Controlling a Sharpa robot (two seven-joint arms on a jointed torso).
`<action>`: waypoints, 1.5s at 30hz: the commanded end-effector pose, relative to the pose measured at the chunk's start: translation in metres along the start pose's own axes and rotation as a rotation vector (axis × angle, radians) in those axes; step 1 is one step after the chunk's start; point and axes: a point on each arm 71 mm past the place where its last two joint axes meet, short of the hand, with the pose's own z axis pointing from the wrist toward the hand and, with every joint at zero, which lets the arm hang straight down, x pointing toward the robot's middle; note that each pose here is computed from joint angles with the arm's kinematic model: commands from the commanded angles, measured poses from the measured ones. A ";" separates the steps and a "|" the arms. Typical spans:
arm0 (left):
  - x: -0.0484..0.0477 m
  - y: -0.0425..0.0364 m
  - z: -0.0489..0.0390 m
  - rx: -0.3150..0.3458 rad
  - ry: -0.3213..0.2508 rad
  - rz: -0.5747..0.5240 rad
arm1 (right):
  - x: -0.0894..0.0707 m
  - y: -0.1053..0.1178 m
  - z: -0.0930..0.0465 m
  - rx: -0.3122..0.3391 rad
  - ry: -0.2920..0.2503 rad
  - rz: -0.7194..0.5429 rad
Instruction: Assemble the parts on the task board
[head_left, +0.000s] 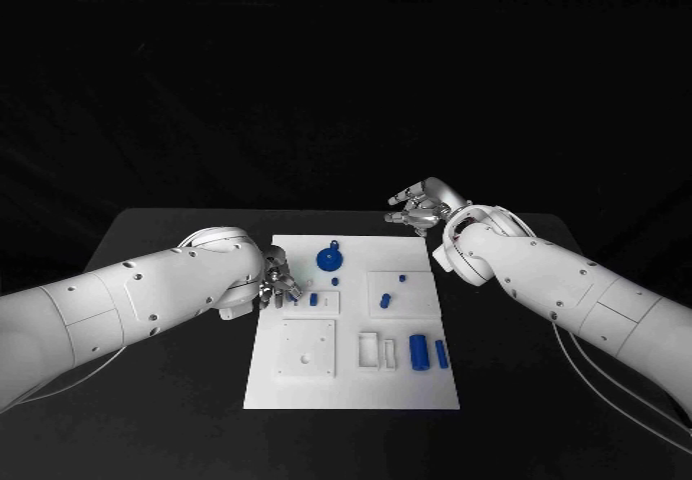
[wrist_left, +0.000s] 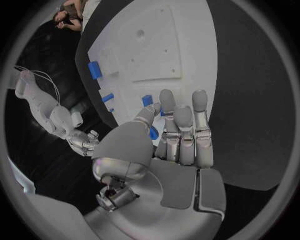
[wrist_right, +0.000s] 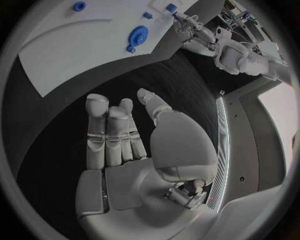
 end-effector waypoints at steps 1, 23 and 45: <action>-0.0002 -0.0002 -0.0005 -0.007 -0.027 0.009 | 0.001 0.001 0.000 -0.008 0.013 -0.003; 0.0086 0.0017 0.0011 -0.013 -0.014 0.026 | 0.000 0.000 -0.001 -0.007 0.014 -0.005; 0.0107 0.0007 0.0007 -0.010 -0.004 0.031 | 0.000 -0.001 -0.001 -0.005 0.014 -0.006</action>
